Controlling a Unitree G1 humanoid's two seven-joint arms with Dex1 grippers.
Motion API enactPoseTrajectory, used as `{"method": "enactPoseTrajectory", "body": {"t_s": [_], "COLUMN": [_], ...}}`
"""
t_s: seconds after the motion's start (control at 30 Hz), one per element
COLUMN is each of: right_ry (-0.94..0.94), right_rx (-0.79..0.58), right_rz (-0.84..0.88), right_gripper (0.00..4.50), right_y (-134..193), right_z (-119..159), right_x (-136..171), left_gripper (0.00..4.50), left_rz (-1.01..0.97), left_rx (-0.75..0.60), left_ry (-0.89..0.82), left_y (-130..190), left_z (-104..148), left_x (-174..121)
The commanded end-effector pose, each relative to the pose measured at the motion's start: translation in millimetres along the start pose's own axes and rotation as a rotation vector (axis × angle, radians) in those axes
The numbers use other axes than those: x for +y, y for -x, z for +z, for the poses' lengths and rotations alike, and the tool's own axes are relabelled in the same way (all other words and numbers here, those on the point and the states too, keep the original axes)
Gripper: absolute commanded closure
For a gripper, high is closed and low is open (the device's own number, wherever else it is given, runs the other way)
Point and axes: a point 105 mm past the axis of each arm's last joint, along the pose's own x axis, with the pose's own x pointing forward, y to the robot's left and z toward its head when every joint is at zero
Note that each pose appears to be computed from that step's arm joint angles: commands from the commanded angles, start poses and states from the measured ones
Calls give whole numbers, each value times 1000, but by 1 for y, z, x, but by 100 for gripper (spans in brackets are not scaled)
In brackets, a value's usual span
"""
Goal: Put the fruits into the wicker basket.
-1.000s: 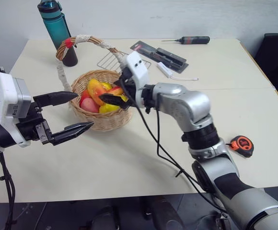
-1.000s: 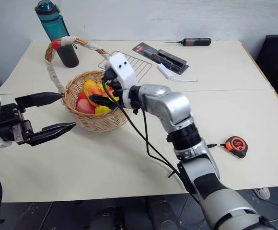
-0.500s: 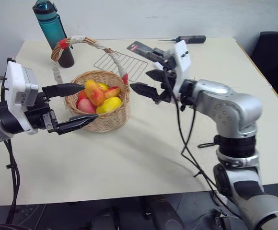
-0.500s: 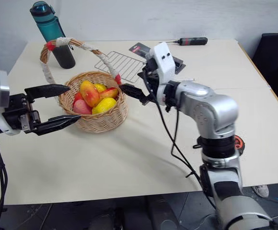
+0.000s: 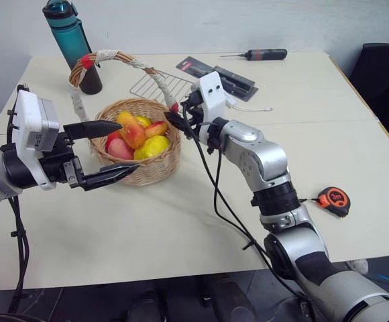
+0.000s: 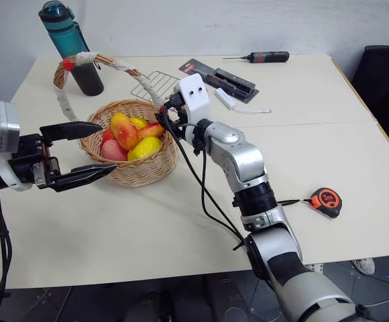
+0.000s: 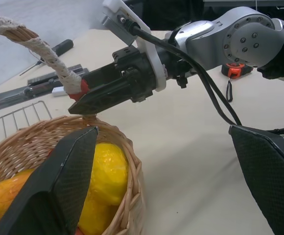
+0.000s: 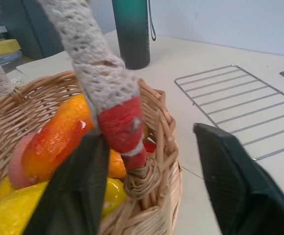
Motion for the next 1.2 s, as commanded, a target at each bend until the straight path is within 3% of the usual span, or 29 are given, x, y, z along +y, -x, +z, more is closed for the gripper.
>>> {"method": "enactPoseTrajectory", "body": {"t_s": [0.03, 0.13, 0.2, 0.43, 0.7, 0.87, 1.1, 1.2], "right_ry": [33, 38, 38, 116, 294, 354, 340, 303], "right_rx": [-82, -94, -113, -208, -182, -134, -87, -76], "right_rz": [40, 48, 65, 32, -249, -383, -521, -520], "right_gripper": [296, 404, 439, 439, 439, 439, 439, 346], "right_y": [3, 8, 20, 75, 182, 238, 272, 279], "right_z": [18, 19, 23, 58, 87, 76, 45, 34], "right_x": [9, 8, 5, -32, -111, -141, -167, -169], "left_gripper": [0, 0, 0, 0, 0, 0, 0, 0], "left_rz": [14, 12, 0, -31, -92, -115, -139, -152], "left_rx": [-19, -21, -28, -51, -75, -85, -100, -107], "left_ry": [-65, -67, -68, -58, -49, -37, -29, -19], "left_y": [4, 2, 0, -6, -21, -28, -35, -37], "left_z": [11, 11, 11, 10, 7, 3, 5, 6], "left_x": [-1, -1, -1, -2, -1, 1, 3, 3]}}
